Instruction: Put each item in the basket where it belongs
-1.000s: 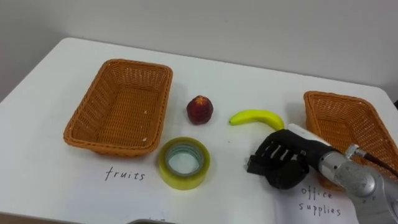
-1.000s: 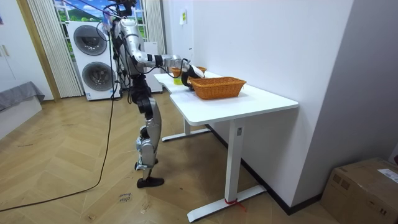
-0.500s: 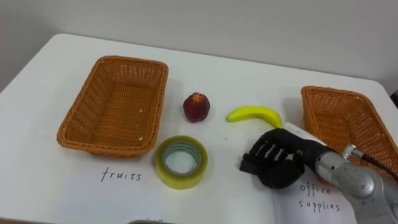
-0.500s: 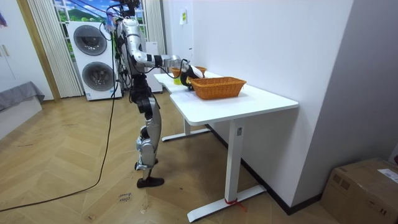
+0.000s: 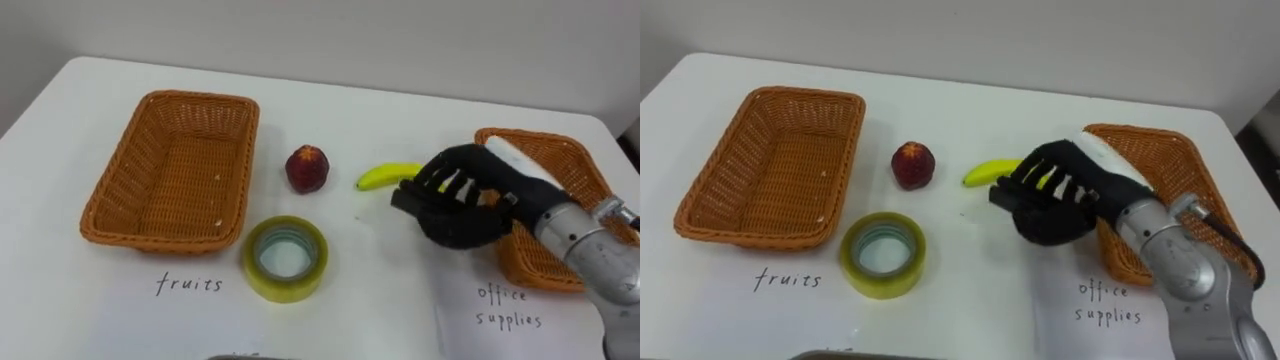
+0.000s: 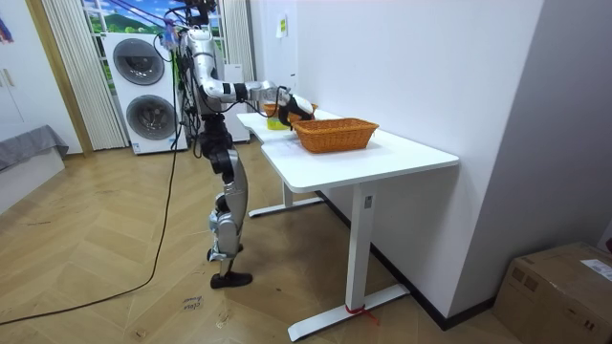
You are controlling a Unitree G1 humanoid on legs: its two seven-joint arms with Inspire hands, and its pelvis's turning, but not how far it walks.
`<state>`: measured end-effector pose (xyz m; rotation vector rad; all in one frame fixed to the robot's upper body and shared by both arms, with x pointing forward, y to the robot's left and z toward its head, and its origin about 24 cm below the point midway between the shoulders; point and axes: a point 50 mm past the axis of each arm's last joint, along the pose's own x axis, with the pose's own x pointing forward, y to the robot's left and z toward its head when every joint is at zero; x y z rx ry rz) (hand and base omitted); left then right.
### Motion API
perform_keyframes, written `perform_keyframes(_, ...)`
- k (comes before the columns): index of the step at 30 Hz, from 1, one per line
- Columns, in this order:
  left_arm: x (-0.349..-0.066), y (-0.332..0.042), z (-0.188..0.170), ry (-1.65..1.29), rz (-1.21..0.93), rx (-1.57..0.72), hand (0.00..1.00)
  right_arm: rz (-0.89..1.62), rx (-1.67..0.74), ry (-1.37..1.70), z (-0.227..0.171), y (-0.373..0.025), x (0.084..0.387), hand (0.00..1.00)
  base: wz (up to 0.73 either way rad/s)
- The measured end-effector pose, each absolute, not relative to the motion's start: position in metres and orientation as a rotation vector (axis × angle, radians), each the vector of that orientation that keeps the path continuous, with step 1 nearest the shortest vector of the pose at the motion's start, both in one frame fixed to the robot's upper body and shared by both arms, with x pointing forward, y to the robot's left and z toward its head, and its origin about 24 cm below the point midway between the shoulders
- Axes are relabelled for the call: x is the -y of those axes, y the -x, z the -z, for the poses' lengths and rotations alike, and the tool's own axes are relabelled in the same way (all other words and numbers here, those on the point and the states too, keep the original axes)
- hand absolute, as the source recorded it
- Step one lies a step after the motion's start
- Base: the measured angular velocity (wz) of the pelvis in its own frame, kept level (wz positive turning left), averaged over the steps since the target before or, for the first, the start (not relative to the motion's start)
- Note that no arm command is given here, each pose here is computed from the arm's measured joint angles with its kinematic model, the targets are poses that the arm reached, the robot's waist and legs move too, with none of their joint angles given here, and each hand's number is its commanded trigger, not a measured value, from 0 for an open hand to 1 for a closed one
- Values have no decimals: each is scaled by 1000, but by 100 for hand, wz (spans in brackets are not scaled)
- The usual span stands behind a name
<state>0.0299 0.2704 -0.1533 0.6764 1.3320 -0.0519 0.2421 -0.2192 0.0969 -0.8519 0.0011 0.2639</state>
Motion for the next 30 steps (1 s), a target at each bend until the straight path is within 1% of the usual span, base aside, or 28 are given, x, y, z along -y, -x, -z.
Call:
perform_keyframes(7,-272,-26,152,-676,33,-1319,0,-177,90,776,-105,-242,221,100,0)
perform_keyframes(12,-276,-24,151,-666,8,-1323,0,-95,126,746,-114,-241,235,100,-2)
perform_keyframes(17,-275,-18,152,-649,-9,-1334,0,44,192,678,-125,-238,251,100,-3)
perform_keyframes(30,-272,-11,153,-617,-23,-1354,0,188,259,636,-135,-235,263,100,0)
